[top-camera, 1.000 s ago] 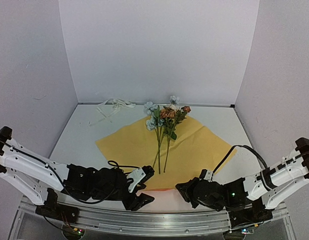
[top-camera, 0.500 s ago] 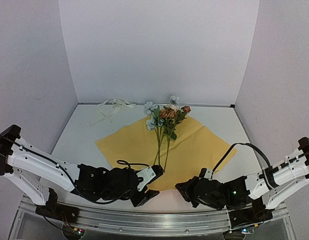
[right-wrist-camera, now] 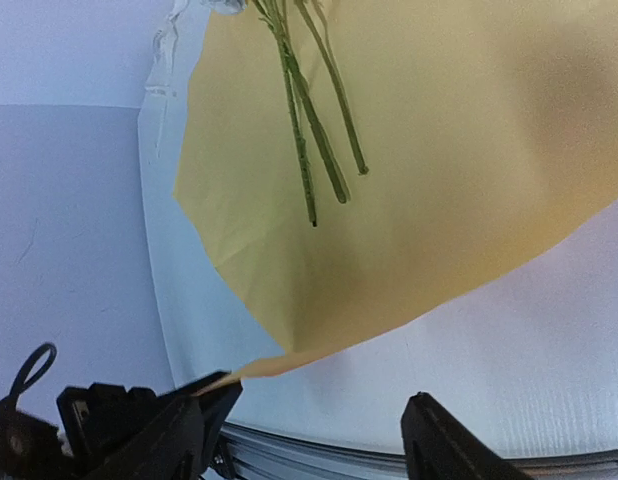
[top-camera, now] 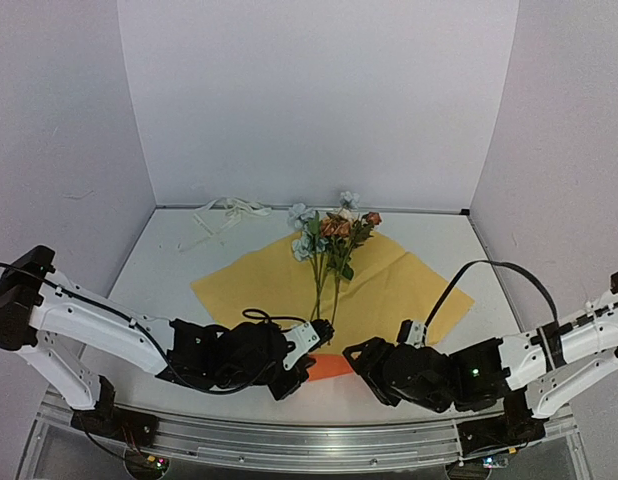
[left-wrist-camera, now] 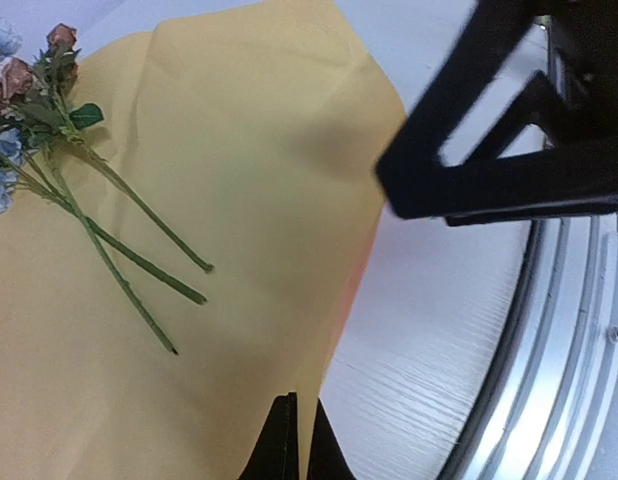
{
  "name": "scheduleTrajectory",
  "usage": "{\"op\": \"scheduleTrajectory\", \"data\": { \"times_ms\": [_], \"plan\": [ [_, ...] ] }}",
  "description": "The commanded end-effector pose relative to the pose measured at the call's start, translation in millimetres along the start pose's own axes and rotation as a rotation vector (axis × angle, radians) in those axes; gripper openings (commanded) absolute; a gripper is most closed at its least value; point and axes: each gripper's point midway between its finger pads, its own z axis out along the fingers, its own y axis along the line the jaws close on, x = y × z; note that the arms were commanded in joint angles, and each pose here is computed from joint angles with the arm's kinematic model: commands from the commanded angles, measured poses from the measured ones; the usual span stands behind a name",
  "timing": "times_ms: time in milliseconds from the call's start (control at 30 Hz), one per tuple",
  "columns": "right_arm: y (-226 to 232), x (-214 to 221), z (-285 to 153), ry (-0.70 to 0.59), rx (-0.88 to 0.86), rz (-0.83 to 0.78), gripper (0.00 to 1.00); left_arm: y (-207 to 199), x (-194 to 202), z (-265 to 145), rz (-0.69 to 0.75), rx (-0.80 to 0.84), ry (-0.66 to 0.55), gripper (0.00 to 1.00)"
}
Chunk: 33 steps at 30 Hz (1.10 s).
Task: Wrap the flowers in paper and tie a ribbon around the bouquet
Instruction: Fold the flattened wrapping paper at the center of the board.
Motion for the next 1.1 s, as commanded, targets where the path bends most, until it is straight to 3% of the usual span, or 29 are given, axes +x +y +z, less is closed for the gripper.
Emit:
{"op": "scheduleTrajectory", "data": {
  "times_ms": [0, 300, 500, 767, 1067],
  "plan": [
    [24.2, -49.2, -32.1, -0.169, 0.006, -0.191, 0.77, 35.4, -55.1, 10.7, -0.011, -0.025, -0.122, 0.00],
    [45.8, -126.7, -44.7, -0.261, 0.074, -0.466, 0.84, 106.1, -84.6, 65.9, 0.031, -0.021, -0.093, 0.00],
    [43.7, -150.2, -23.4, -0.223, 0.164, -0.593, 0.85, 159.8, -98.1, 101.7, 0.004, -0.027, -0.076, 0.00],
    [47.5, -147.3, 27.4, -0.098, 0.226, -0.702, 0.82, 217.0, -106.9, 133.3, -0.068, -0.001, -0.062, 0.00],
    [28.6, -127.1, 79.8, 0.021, 0.297, -0.706, 0.74, 228.5, -97.3, 157.3, -0.123, 0.045, -0.040, 0.00]
  ]
}}
